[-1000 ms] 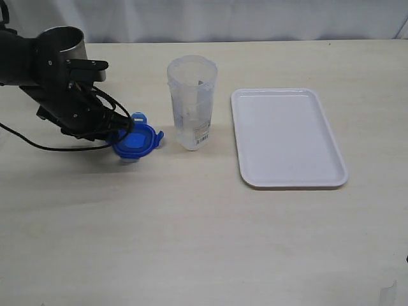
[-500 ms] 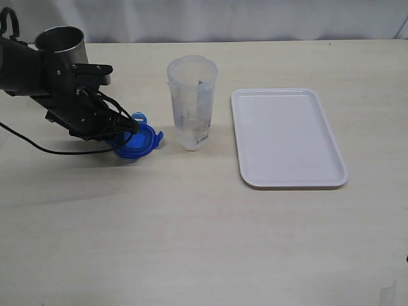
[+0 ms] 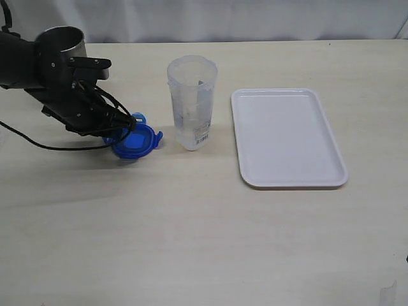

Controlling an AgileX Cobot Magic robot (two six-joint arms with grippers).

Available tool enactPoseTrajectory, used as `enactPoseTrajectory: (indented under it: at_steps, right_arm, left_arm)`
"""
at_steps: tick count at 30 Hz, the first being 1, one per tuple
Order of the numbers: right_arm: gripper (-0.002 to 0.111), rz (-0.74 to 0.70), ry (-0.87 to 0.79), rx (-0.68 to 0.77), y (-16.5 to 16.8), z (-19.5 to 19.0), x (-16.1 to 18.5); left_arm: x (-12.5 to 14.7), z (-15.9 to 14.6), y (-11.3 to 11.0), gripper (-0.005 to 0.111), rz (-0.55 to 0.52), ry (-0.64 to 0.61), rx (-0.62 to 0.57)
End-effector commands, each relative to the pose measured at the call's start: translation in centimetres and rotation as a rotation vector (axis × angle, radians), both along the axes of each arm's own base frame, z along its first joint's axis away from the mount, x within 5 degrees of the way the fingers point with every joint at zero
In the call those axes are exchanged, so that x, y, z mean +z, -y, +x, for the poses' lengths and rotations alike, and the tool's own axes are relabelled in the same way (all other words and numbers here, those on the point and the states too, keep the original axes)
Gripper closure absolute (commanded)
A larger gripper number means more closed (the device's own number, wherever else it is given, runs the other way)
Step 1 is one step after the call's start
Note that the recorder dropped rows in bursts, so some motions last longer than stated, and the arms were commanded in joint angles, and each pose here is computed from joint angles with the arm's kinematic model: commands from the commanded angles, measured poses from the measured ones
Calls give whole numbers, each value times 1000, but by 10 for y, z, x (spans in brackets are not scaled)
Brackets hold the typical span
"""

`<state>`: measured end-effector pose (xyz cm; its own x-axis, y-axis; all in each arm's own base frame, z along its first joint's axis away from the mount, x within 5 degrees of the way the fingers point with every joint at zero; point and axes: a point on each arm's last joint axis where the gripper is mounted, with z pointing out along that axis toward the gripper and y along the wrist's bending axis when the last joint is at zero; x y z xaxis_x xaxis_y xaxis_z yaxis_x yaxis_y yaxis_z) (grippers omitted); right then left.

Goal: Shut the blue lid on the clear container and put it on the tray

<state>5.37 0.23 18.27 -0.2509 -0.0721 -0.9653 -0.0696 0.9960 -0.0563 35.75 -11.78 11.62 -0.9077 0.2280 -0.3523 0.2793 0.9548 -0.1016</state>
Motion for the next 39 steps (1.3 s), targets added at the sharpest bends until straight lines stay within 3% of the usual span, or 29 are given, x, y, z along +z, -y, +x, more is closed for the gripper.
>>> enactPoseTrajectory:
  at_steps: [1, 9, 24, 29, 33, 39]
  right_arm:
    - [104, -2, 4, 4, 0, 0, 0]
    - [104, -2, 4, 4, 0, 0, 0]
    - [104, -2, 4, 4, 0, 0, 0]
    - [104, -2, 4, 4, 0, 0, 0]
    - [104, -2, 4, 4, 0, 0, 0]
    - [104, -2, 4, 4, 0, 0, 0]
  left_arm:
    - [1, 1, -8, 63, 0, -14, 18]
    - [1, 3, -13, 76, -23, -16, 60]
    - [-16, 4, -8, 76, -65, -41, 41]
    - [-15, 4, -5, 98, -108, -46, 63]
    - [-13, 4, 1, 98, -160, -37, 17]
    - [-13, 4, 1, 101, -157, -36, 4]
